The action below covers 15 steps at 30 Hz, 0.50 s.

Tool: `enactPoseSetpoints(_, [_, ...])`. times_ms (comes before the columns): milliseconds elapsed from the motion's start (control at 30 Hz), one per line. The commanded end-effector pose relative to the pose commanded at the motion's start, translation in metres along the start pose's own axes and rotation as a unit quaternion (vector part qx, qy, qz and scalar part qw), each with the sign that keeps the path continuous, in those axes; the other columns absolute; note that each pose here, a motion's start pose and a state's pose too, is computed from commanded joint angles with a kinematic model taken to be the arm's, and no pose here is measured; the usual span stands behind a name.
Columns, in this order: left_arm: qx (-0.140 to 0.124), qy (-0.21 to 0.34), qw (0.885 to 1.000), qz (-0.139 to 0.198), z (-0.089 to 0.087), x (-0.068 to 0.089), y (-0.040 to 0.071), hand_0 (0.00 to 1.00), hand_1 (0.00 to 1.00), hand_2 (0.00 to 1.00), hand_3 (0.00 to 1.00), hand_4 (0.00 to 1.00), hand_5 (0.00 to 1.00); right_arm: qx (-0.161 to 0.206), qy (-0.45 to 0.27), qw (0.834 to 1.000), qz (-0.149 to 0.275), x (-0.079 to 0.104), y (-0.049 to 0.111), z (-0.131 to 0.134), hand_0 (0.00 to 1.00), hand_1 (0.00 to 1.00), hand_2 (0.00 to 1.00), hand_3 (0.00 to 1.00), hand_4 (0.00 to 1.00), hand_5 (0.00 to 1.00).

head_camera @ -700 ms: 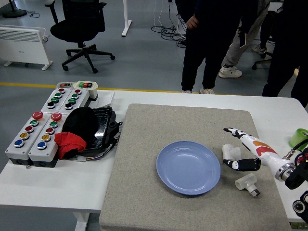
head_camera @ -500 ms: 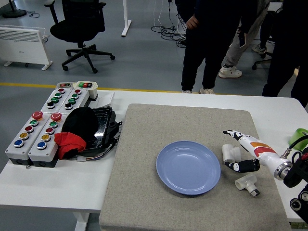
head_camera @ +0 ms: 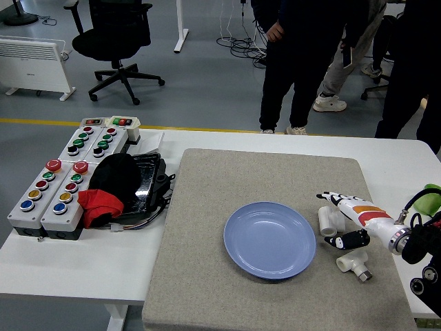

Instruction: Pick pipe place plate twice

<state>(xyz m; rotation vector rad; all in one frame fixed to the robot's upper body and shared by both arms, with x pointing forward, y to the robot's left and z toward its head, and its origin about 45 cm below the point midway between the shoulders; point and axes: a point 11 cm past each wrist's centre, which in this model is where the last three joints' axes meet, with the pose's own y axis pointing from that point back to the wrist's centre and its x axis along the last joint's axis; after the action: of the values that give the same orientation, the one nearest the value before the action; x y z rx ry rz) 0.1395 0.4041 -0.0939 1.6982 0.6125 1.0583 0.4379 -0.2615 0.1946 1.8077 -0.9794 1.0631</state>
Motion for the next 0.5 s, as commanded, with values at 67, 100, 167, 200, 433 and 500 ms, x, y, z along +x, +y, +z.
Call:
enactPoseSetpoints(67, [0.000, 0.001, 1.000, 0.000, -0.0001, -0.0001, 0.0000, 0.731, 0.742, 0.702, 0.646, 0.409, 0.998, 0.000, 0.007, 1.000, 0.002, 0.0004, -0.0024, 0.0011, 0.998, 0.920, 0.992, 0.955, 0.808, 0.390])
enactPoseSetpoints(100, [0.000, 0.001, 1.000, 0.000, 0.0000, -0.0002, 0.0000, 0.731, 0.742, 0.702, 0.646, 0.409, 0.998, 0.000, 0.009, 1.000, 0.002, 0.0005, -0.0033, 0.0019, 0.998, 0.920, 0.992, 0.955, 0.808, 0.390])
enactPoseSetpoints(167, [0.000, 0.000, 1.000, -0.001, 0.0000, -0.0006, 0.0000, 0.730, 0.742, 0.702, 0.646, 0.409, 0.998, -0.002, 0.014, 1.000, 0.002, 0.0002, -0.0051, 0.0038, 0.944, 0.888, 0.968, 0.925, 0.789, 0.371])
enactPoseSetpoints(200, [0.000, 0.001, 1.000, -0.001, -0.0003, -0.0008, -0.0001, 0.730, 0.742, 0.702, 0.646, 0.409, 0.998, -0.003, 0.016, 1.000, 0.001, -0.0004, -0.0059, 0.0048, 0.944, 0.888, 0.968, 0.925, 0.789, 0.371])
enactPoseSetpoints(433, [0.003, -0.001, 1.000, -0.003, -0.0026, -0.0029, -0.0005, 0.733, 0.743, 0.700, 0.645, 0.408, 0.998, -0.006, 0.028, 0.999, -0.014, -0.0064, -0.0100, 0.0070, 0.838, 0.796, 0.859, 0.880, 0.770, 0.354])
enactPoseSetpoints(500, [0.004, -0.002, 1.000, -0.003, -0.0030, -0.0035, -0.0006, 0.733, 0.743, 0.700, 0.645, 0.408, 0.998, -0.006, 0.030, 0.999, -0.016, -0.0077, -0.0109, 0.0070, 0.838, 0.796, 0.859, 0.880, 0.770, 0.354])
